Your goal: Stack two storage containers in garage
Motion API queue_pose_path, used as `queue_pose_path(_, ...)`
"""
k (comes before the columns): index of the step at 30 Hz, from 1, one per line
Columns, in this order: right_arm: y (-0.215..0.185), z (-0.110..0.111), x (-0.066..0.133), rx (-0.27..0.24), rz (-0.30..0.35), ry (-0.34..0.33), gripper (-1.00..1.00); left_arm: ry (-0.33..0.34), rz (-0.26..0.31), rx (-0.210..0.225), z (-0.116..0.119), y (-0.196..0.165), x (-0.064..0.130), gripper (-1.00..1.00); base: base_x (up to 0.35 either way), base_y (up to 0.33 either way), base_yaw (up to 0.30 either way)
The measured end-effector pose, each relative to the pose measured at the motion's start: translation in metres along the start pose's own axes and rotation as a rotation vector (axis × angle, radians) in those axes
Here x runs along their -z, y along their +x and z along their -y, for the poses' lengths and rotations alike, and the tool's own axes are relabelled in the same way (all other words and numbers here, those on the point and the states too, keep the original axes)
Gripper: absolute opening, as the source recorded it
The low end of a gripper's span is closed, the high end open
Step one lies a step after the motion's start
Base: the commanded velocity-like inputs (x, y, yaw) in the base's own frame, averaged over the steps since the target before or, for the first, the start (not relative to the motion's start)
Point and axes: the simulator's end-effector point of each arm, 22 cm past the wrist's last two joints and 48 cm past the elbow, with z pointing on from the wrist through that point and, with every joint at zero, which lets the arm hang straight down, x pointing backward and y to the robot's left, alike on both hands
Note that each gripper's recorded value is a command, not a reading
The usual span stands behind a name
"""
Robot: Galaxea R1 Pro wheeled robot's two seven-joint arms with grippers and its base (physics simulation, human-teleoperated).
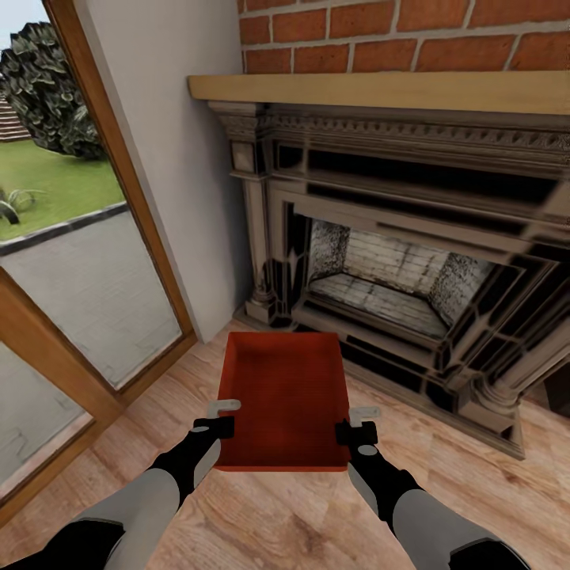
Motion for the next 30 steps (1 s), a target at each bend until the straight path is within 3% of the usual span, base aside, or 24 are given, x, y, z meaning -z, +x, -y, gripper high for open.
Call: queue_pose_path(30, -0.017, 0.002, 0.006, -0.003, 0.029, 0.003, -1.0, 0.001, 0.029, 0.002, 0.0, -0.016, 0.009, -1.0, 0.0, 0.0, -0.04)
